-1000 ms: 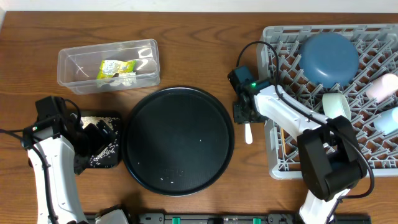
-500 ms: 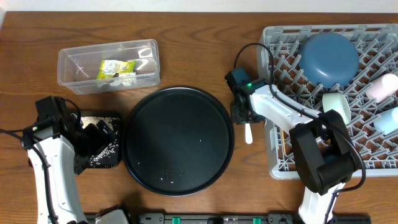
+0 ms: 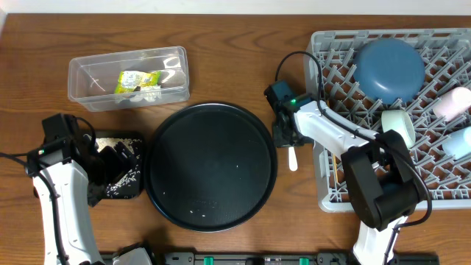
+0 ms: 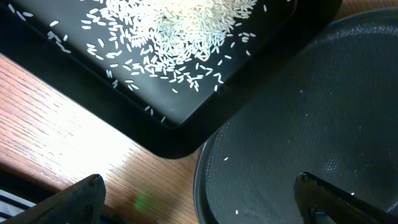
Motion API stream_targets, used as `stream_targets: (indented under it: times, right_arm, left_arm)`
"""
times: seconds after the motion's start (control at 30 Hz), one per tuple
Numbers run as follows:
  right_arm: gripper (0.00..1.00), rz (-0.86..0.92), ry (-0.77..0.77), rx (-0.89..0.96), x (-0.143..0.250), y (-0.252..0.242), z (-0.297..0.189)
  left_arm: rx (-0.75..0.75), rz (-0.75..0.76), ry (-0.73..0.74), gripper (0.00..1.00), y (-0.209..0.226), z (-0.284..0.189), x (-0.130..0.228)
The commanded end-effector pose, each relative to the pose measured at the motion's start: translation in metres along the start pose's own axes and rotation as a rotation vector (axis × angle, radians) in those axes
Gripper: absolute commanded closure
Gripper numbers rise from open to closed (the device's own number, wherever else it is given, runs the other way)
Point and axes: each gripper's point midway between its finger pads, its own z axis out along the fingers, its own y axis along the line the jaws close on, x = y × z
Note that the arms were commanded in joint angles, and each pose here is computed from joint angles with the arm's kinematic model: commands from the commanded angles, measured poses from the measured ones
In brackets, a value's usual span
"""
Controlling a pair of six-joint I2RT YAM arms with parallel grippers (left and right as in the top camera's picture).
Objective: Sort waste into correct bins and load items into the dishwasher rack
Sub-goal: 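Adjust white spoon upright at rack's left edge with right gripper, then open right gripper and lift it away from the spoon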
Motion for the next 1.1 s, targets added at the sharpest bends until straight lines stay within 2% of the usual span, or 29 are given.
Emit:
stream_targets:
  times: [0.0,0.27,0.6,0.87,1.07]
  right_arm:
    - [0.90,-0.003,0.026,0.026,0.007,-0.004,0.005]
    - [0.89,-0.007,-0.082,-0.030,-0.010,-0.001,-0.037]
    - [0.89,-0.057,-0.189,-0.085,-0.012,-0.008,-0.096]
    - [0.90,-0.056,-0.311,-0.096,-0.012,-0.052,-0.155]
    - [0.89,-0.018,-0.319,-0.057,-0.011,-0.095,-0.164]
  left_arm:
    - [-0.013,0.013,-0.003,0.02,0.003,-0.001,-0.002]
    - [-0.013,0.013,-0.003,0.02,0.003,-0.001,-0.002]
    - [-0.013,0.013,-0.003,0.02,0.002,-0.001,-0.002]
    - [-0.013,0.013,-0.003,0.02,0.002,-0.001,-0.002]
    - [-0.013,0.013,-0.003,0.02,0.002,-0.001,-0.002]
